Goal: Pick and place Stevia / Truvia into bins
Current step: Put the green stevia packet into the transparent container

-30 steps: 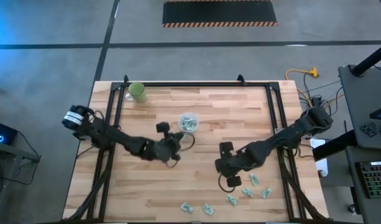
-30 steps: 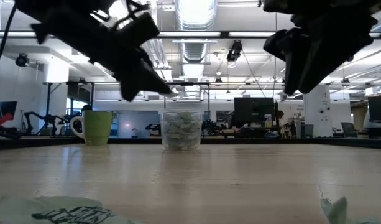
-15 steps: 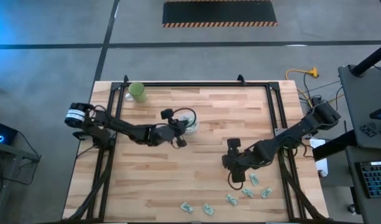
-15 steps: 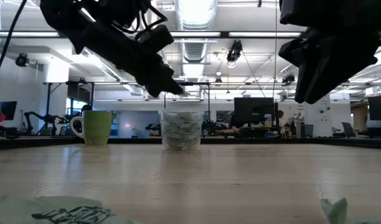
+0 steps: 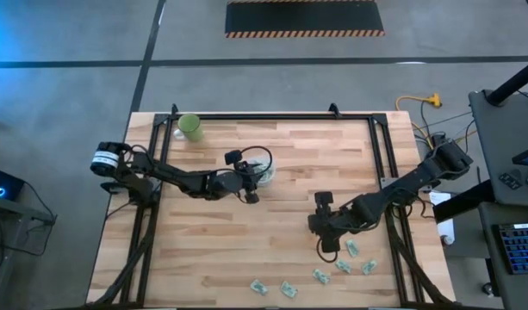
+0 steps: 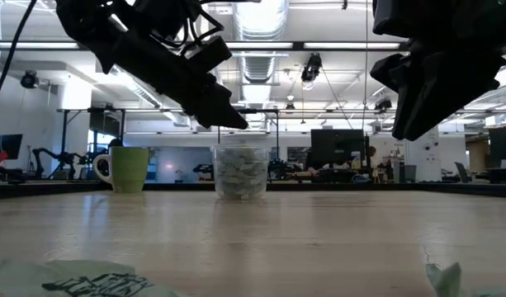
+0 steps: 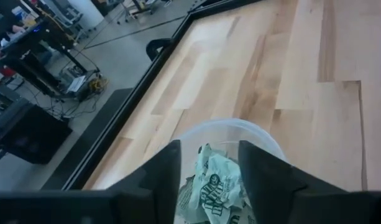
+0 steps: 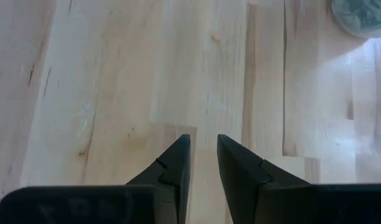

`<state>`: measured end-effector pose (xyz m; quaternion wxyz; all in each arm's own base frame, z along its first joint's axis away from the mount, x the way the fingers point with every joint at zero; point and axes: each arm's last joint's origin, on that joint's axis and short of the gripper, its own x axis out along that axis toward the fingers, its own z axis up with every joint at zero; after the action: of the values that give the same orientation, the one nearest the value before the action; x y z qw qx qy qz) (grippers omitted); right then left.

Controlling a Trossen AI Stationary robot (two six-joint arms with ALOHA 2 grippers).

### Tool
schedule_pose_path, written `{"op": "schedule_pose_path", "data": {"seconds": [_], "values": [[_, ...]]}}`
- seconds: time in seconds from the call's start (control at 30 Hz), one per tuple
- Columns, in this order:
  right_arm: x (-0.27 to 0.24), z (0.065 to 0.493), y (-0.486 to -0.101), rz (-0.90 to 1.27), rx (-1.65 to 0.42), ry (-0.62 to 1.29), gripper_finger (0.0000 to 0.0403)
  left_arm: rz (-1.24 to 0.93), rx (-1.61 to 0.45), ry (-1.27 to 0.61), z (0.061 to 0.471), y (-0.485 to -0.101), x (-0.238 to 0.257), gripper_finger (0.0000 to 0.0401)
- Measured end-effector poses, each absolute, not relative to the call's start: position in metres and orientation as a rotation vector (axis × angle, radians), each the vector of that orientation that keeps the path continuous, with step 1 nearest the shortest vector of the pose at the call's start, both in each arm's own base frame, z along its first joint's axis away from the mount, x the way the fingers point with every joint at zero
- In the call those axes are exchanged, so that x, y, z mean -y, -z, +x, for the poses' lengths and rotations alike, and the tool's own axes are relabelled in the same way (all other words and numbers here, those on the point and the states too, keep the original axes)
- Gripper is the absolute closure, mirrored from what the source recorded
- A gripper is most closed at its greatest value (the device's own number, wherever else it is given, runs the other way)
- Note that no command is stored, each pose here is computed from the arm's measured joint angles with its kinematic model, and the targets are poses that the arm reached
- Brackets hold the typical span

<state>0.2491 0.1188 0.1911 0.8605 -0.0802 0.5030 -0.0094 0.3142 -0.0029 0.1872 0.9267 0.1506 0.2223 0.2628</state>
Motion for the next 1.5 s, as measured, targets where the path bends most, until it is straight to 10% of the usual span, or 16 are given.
{"op": "schedule_pose_path", "data": {"seconds": [0.8, 1.5], "values": [[-0.157, 0.191, -0.176, 0.38, -1.438, 0.118, 0.0333, 0.338, -0.446, -0.539, 0.312, -0.193, 0.003, 0.0223], [-0.164, 0.156, -0.15, 0.359, -1.467, 0.251, 0.0265, 0.335, -0.442, -0.538, 0.313, -0.194, 0.003, 0.0223]]}}
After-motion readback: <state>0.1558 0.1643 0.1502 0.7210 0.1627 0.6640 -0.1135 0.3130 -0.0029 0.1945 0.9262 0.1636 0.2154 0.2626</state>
